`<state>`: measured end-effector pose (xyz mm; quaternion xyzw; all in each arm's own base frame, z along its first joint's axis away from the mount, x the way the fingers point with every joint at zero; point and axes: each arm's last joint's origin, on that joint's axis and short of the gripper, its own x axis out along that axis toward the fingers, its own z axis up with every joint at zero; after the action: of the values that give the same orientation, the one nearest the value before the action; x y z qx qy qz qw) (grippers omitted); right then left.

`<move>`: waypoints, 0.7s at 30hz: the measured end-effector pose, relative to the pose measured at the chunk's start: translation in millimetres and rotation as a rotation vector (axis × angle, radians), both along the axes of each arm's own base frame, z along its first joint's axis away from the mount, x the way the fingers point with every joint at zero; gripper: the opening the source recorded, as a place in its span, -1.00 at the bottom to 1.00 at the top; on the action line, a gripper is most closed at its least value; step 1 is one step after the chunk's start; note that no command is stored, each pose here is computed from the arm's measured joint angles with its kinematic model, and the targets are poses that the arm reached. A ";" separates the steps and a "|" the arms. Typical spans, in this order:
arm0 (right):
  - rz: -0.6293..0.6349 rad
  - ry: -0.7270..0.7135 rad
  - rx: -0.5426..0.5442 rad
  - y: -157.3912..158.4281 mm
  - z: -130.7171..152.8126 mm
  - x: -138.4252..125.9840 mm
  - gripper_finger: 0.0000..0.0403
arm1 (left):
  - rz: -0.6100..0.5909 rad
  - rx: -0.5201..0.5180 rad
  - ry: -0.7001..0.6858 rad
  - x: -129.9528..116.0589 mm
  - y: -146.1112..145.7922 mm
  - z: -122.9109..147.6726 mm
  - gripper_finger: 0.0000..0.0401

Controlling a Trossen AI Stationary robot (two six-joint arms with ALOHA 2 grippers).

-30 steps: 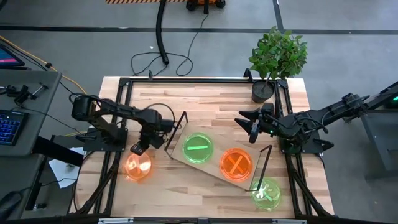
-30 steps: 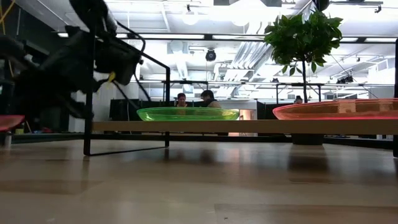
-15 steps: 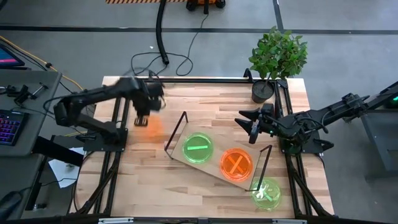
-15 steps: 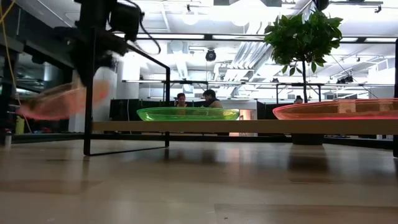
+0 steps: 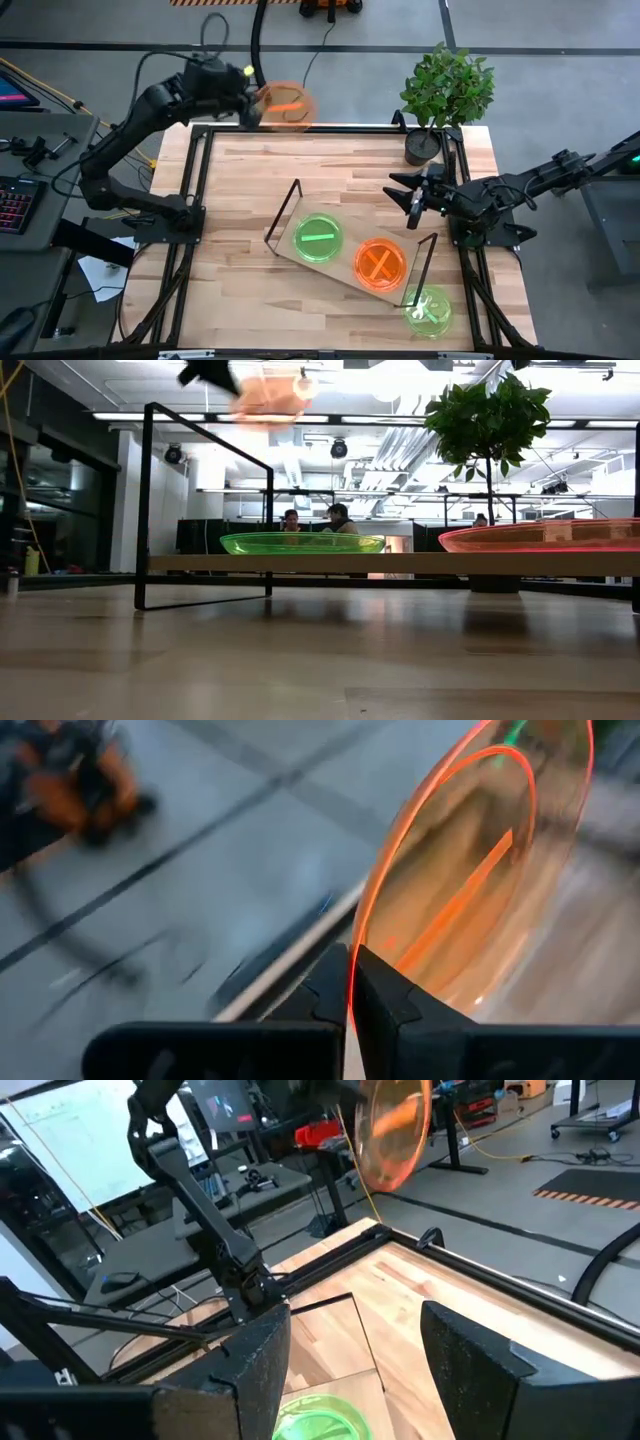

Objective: Place and stack plates onto a shelf
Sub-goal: Stack the orange plate on the top of the orange plate on the shelf

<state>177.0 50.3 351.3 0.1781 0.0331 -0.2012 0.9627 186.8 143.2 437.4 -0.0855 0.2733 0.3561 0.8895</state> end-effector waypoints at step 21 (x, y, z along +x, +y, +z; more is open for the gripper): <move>0.135 -0.046 -0.144 -9.9 19.3 -31.4 0.04 | -0.247 -0.428 -0.362 182.8 -74.1 -66.2 -1.00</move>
<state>145.6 40.5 370.6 0.1103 0.0082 -0.1335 0.9849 369.6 69.1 371.1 -0.2988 0.1876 0.1586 0.9222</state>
